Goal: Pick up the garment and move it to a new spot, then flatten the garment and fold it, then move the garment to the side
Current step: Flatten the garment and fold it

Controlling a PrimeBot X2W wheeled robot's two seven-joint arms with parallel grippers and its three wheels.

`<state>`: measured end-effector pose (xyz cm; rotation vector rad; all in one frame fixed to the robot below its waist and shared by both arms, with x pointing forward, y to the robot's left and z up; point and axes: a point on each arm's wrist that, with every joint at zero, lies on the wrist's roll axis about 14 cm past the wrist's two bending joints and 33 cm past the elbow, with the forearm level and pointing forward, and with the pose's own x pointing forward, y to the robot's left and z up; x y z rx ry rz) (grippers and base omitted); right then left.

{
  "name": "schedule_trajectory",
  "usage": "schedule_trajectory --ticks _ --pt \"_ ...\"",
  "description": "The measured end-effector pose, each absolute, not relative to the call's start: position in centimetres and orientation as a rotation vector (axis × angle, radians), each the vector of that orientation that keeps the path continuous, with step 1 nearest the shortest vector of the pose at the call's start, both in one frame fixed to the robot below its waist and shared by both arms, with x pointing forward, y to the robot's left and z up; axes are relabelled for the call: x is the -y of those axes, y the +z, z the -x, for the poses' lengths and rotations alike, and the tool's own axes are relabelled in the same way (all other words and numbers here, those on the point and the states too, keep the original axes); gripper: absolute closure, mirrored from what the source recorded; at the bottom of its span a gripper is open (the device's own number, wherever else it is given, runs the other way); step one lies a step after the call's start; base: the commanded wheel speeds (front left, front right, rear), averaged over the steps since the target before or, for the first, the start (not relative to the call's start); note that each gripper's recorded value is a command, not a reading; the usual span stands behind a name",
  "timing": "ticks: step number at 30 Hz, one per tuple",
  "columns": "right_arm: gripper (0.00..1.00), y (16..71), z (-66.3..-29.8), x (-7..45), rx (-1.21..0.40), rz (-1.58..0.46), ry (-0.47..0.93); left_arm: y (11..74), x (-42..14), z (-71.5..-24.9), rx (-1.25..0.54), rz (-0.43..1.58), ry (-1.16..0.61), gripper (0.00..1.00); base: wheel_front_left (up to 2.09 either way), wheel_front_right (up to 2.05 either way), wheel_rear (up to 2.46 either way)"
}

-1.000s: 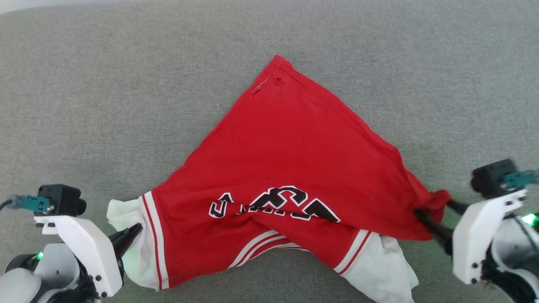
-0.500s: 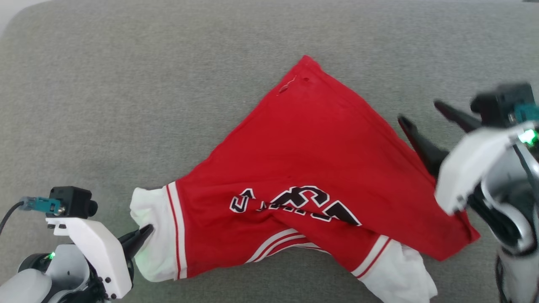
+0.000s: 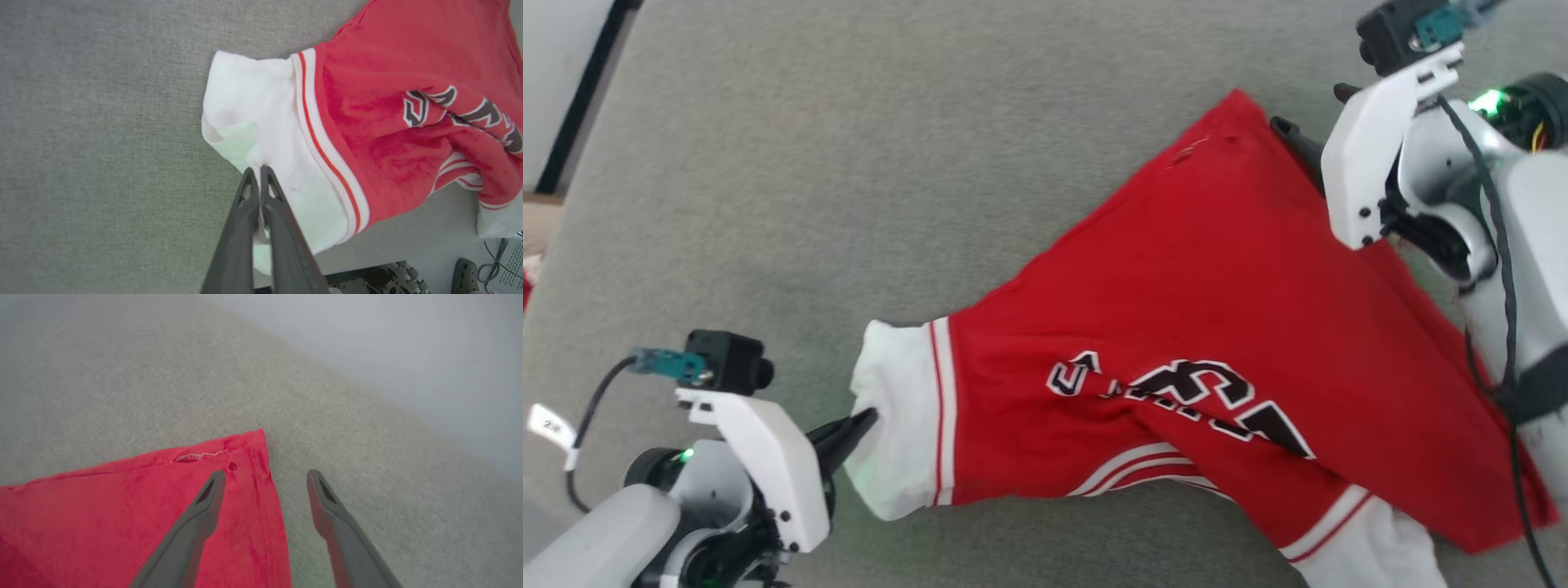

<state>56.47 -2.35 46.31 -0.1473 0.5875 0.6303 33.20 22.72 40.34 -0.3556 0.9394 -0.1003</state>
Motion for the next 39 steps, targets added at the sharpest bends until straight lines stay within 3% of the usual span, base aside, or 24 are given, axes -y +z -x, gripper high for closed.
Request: schedule_trajectory --ticks 5,10,16,17,18,23,39 --pt "0.00 42.9 -57.7 0.6 -0.748 0.202 0.652 40.0 -23.0 -32.8 -0.945 0.367 -0.085 1.00 0.00 0.00 0.00" --pt "0.00 38.8 -56.7 -0.7 -0.954 0.269 0.683 39.6 -23.4 -32.4 -0.956 0.375 -0.066 1.00 0.00 0.00 0.00" --pt "0.00 36.6 -55.9 -0.8 -1.090 0.438 0.709 39.0 -23.8 -32.3 -0.968 0.375 -0.051 1.00 0.00 0.00 0.00" --pt "0.31 36.4 -55.7 -0.6 -1.112 0.466 0.707 39.0 -23.8 -32.4 -0.966 0.376 -0.052 1.00 0.00 0.00 0.00" --pt "1.00 36.3 -55.4 -0.4 -1.138 0.489 0.708 39.0 -23.9 -32.5 -0.964 0.375 -0.052 1.00 0.00 0.00 0.00" --pt "1.00 36.7 -55.0 -0.1 -1.143 0.479 0.736 39.1 -24.3 -33.4 -0.955 0.364 -0.055 1.00 0.00 0.00 0.00" --pt "1.00 49.1 -58.0 5.7 -0.763 0.278 0.652 50.0 -28.4 -43.1 -0.748 0.132 -0.084 1.00 0.00 0.00 0.00"
